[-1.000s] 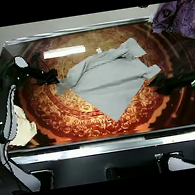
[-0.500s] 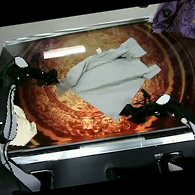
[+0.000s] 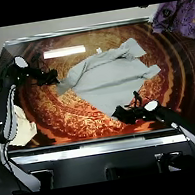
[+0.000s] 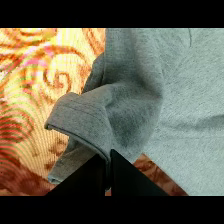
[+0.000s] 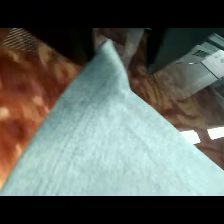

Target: Fold the clothes and pants, and hang the long-sleeved shirts on hangers.

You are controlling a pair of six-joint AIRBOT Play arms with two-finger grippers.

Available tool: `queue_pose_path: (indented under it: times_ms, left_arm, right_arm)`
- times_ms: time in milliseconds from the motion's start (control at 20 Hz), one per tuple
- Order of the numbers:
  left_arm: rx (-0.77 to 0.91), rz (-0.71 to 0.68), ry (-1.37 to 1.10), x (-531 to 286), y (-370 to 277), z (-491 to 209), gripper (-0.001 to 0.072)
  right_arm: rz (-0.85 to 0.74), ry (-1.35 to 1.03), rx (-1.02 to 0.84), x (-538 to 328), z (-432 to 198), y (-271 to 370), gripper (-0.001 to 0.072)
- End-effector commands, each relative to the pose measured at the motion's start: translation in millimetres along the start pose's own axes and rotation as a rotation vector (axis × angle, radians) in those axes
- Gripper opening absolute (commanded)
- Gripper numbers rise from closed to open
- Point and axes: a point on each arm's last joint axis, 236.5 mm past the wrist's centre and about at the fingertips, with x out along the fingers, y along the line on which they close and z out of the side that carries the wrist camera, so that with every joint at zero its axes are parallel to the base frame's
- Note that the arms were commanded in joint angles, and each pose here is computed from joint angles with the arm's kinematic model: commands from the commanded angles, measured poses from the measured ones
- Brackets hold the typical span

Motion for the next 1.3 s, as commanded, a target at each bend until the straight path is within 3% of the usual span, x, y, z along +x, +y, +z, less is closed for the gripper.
queue_pose_path:
  times_ms: [0,50,100,300,500,700,900,1050,1250]
  left_arm:
    - [-0.001,0.001,-0.003,0,1,1,0.0017]
    - [-0.002,0.001,-0.004,-1,2,1,0.0017]
    - [-0.002,0.001,-0.005,-2,2,1,0.0016]
    - [0.027,-0.013,-0.101,-33,-12,21,0.0015]
    - [0.094,-0.078,-0.461,-154,-58,66,0.0015]
    - [0.23,-0.152,-0.951,-364,-125,46,0.0015]
    - [0.352,-0.14,-1.356,-547,-164,-67,0.0015]
    - [0.405,-0.106,-1.548,-623,-171,-157,0.0015]
    - [0.361,-0.088,-1.648,-656,-161,-207,0.0015]
  right_arm:
    - [0.008,-0.046,-0.001,11,6,7,0.0229]
    - [0.018,-0.071,-0.014,7,15,11,0.0102]
    - [0.035,-0.085,-0.036,2,25,18,0.0044]
    - [0.126,-0.169,-0.164,-59,83,71,0.0033]
    - [0.262,-0.319,-0.376,-182,121,165,0.0033]
    - [0.246,-0.55,-0.715,-322,80,254,0.0033]
    - [0.149,-0.975,-0.886,-484,0,292,0.0033]
    - [0.162,-1.205,-0.888,-558,-62,289,0.0034]
    - [0.208,-1.209,-0.824,-566,-89,278,0.0034]
